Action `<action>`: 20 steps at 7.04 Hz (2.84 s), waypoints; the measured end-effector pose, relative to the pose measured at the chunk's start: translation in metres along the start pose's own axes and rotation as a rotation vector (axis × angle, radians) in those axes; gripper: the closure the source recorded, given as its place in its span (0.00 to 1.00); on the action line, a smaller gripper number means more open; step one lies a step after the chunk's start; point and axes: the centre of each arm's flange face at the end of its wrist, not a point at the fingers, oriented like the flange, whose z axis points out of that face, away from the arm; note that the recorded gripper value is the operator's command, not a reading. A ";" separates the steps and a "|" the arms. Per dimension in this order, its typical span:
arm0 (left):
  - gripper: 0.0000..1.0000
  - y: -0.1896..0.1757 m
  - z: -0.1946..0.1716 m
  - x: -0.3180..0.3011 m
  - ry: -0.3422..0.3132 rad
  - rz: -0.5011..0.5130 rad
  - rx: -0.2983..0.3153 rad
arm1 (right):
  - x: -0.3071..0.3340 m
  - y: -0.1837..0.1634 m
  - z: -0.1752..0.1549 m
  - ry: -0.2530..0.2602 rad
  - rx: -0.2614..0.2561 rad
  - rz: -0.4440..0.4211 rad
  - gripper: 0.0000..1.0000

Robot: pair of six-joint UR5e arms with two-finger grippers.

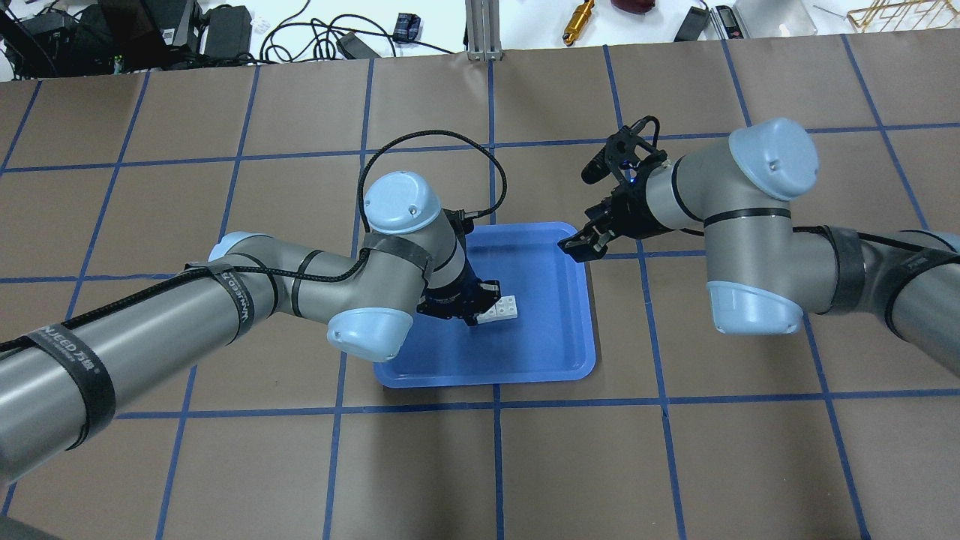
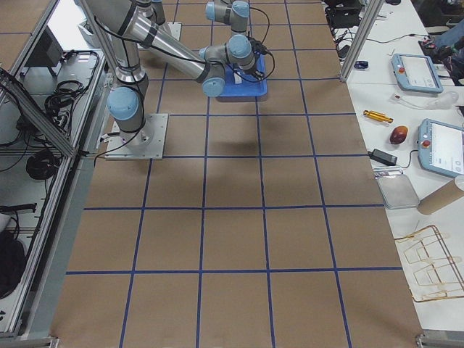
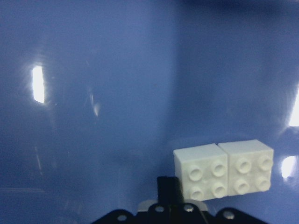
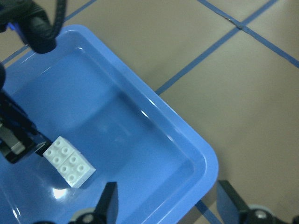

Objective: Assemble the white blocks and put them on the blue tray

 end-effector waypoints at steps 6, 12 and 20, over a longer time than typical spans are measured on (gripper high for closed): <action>0.90 -0.002 -0.002 0.002 -0.002 0.028 0.007 | 0.044 -0.055 -0.075 0.115 -0.304 0.531 0.00; 0.86 -0.014 -0.035 -0.012 0.010 0.039 0.067 | 0.007 -0.042 -0.152 0.282 -0.432 0.739 0.00; 0.71 -0.033 -0.264 -0.128 -0.148 0.016 0.007 | -0.039 -0.037 -0.199 0.337 -0.458 0.995 0.00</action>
